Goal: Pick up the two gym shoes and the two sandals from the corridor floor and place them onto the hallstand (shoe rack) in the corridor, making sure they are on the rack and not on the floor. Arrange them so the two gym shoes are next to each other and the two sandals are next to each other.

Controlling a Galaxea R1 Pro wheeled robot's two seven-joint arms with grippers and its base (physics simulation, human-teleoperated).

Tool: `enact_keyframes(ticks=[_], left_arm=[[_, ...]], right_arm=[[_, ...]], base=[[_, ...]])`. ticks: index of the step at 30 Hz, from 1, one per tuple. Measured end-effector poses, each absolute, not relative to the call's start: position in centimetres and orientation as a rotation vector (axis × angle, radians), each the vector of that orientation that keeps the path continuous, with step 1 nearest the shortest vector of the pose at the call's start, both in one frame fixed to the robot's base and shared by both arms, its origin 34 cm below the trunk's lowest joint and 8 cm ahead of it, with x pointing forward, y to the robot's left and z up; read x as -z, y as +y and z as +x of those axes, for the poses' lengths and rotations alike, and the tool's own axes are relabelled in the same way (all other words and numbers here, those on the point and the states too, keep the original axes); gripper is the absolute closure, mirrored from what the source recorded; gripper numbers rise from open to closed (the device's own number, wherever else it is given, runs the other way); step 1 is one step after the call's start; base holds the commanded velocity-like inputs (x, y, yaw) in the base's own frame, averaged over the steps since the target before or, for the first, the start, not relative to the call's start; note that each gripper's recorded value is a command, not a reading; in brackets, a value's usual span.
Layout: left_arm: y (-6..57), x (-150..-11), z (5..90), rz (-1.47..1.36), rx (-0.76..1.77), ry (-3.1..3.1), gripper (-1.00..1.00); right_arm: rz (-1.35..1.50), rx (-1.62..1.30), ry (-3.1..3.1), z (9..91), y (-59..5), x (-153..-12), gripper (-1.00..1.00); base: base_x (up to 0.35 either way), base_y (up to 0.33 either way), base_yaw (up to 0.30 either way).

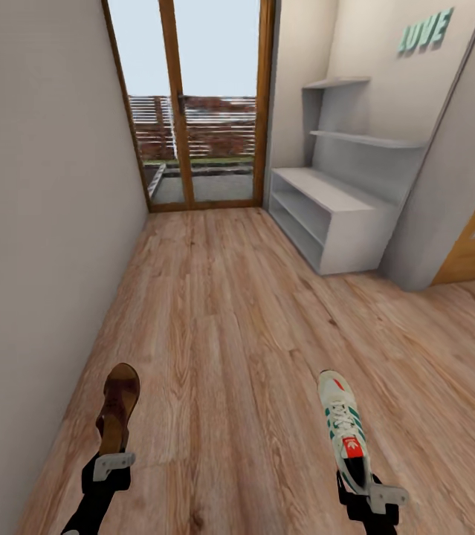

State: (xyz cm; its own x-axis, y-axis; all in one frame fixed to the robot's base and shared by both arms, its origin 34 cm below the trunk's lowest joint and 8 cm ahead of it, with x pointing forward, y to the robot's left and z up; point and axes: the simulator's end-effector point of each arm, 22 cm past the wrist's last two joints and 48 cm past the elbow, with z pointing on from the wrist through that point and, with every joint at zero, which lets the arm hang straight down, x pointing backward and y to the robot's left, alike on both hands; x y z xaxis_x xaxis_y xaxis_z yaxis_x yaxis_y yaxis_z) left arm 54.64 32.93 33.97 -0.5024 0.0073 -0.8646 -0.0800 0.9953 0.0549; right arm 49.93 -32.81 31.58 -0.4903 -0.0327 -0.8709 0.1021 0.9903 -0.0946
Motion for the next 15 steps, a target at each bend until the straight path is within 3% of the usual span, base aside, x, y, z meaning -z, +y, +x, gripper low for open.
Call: enact_keyframes(ticks=[8, 15], left_arm=[[32.94, -33.97, 54.64, -0.052, -0.106, 2.095, 1.00], [33.13, -34.06, 54.71, -0.058, -0.109, 2.092, 1.00]], right_arm=[[0.050, 0.163, 2.077, 49.95, -32.86, -31.60, 1.00], [0.057, 0.171, 2.075, 49.90, -33.16, -31.64, 1.00]], base=[[0.319, 0.112, 0.255], [0.324, 0.075, 0.028]])
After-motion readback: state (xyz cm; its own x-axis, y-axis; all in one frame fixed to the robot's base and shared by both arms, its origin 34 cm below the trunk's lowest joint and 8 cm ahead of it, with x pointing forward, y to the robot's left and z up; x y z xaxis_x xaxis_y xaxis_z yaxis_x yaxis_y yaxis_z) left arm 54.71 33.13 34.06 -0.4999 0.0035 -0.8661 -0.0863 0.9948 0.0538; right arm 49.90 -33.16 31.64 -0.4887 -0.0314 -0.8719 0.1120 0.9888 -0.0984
